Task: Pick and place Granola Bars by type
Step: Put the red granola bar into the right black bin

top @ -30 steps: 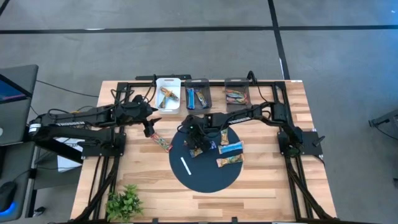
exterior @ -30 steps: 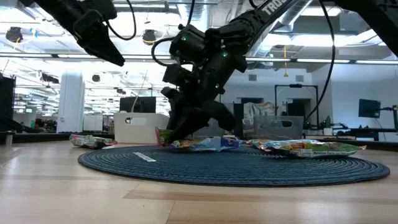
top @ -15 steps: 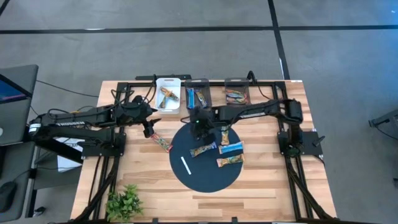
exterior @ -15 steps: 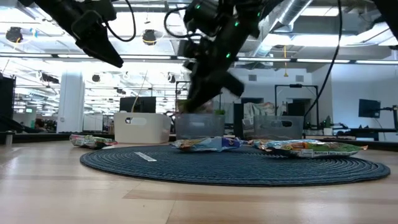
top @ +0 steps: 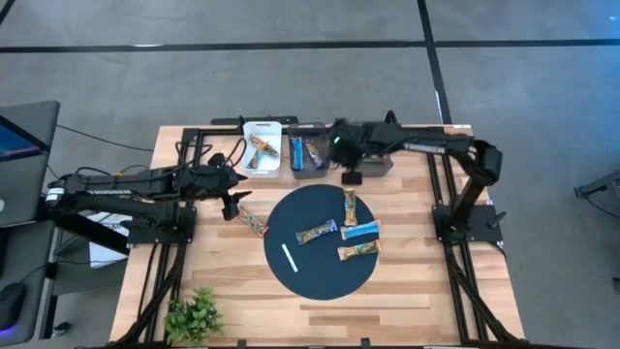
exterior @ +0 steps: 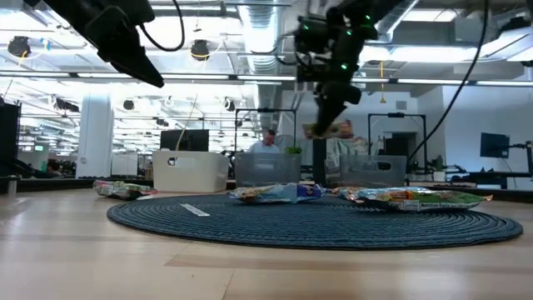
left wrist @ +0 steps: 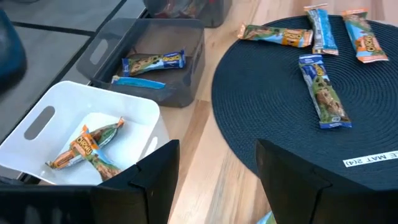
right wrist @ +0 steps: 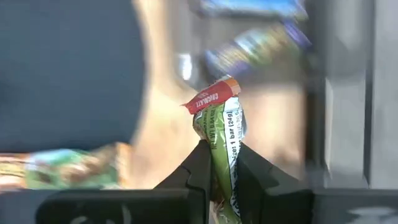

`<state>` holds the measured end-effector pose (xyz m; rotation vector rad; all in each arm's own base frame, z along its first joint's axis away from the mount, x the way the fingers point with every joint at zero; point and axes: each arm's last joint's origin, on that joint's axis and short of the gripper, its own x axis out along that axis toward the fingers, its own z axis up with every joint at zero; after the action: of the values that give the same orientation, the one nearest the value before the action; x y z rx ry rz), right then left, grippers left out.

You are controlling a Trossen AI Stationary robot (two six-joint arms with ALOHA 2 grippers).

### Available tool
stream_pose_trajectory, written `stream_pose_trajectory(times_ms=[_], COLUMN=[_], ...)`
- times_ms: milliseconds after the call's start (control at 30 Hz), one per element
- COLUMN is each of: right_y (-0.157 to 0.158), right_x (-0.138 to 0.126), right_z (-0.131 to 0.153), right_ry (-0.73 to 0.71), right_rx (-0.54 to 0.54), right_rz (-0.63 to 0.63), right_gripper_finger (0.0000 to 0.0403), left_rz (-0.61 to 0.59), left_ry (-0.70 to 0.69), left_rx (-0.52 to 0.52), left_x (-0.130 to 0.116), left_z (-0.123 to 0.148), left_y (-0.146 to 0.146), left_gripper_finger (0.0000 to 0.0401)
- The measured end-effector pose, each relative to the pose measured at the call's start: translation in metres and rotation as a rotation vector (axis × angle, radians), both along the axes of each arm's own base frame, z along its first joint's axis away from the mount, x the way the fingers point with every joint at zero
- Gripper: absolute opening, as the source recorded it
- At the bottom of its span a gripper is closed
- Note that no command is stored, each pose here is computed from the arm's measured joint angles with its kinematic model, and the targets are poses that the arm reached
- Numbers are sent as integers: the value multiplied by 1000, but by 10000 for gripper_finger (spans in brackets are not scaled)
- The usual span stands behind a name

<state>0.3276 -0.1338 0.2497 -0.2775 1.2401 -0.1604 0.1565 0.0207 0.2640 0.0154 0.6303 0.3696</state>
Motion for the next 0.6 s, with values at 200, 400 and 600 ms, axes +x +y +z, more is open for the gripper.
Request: stream_pose_trajectory(times_ms=[200,400,600], right_y=[-56,-101,-116], right_x=[-44,-78,-84], right_z=[0,-16,-23], right_ry=[-81,-176,-269], right_rx=[33,105,195], right_rz=[-335,-710,-711], right_gripper_finger=[39,54,56], left_rz=[-2,-8,-13], left_ry=[-5,-47,-75], left_rx=[17,30,38], left_x=[1,3,5], left_z=[1,4,7], left_y=[-1,-1,-1], left_gripper_finger=[205,205,205])
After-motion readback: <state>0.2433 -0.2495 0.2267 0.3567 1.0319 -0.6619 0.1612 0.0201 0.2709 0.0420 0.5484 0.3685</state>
